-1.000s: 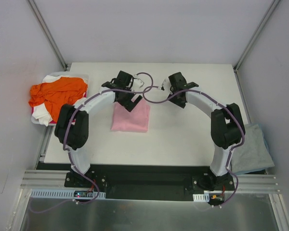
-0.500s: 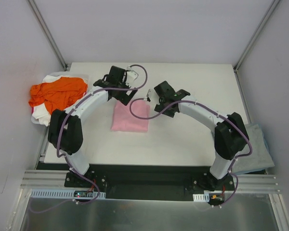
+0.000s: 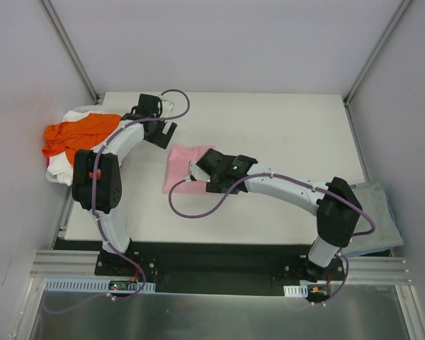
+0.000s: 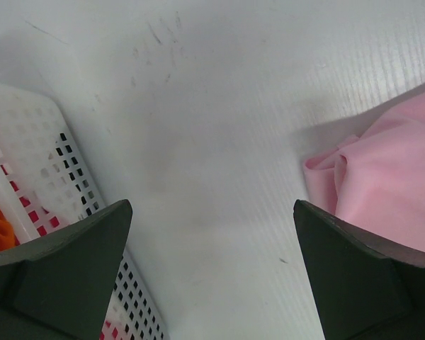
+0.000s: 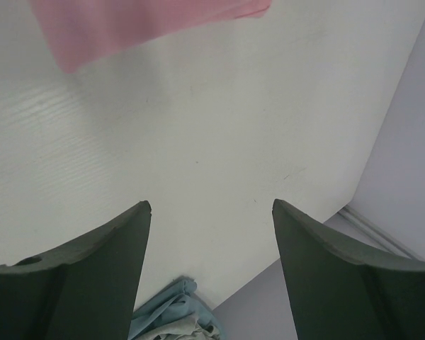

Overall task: Fold and stack the t-shirts
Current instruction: Fold the tshirt

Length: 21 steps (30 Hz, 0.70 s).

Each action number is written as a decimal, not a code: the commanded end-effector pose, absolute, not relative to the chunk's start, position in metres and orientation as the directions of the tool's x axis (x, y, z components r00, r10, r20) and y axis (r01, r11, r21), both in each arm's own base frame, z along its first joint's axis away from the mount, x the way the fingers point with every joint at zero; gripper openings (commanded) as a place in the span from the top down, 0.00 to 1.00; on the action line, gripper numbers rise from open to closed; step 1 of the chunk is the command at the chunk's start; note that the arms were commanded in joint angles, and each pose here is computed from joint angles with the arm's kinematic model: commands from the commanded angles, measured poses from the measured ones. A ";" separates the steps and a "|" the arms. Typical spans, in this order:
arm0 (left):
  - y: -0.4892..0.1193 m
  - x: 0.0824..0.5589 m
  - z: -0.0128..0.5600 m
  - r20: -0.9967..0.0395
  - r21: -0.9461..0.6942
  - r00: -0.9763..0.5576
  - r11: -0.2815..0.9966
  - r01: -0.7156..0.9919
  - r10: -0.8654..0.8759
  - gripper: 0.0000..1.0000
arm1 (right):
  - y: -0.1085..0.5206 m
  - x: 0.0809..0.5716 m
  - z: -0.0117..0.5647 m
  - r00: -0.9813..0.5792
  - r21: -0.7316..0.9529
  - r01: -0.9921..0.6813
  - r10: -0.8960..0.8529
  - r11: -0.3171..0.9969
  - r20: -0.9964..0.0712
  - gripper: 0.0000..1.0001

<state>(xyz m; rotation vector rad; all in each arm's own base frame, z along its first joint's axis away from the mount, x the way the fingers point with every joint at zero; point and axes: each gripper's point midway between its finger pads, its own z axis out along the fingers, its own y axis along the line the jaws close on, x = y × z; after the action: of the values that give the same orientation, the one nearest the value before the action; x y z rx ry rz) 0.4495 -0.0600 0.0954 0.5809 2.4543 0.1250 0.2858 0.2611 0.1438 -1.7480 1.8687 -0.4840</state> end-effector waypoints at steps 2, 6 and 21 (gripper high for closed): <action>-0.049 0.464 0.112 -0.590 0.218 -0.706 0.919 0.328 0.392 0.01 | 0.275 0.281 0.134 0.009 -0.597 -0.801 -0.997 0.038 -0.076 0.27; -0.047 0.458 0.108 -0.590 0.186 -0.717 0.926 0.328 0.372 0.01 | 0.305 0.282 0.139 0.054 -0.593 -0.805 -0.992 0.022 -0.111 0.27; -0.048 0.469 0.111 -0.599 0.173 -0.715 0.931 0.322 0.359 0.01 | 0.384 0.260 0.116 0.166 -0.517 -0.852 -0.978 -0.078 -0.125 0.27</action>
<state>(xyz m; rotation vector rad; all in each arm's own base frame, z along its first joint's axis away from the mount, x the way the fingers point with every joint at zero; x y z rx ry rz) 0.4548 -0.0461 0.0977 0.5009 2.4597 0.0894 0.2839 0.3751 0.1262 -1.8988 1.7281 -0.3965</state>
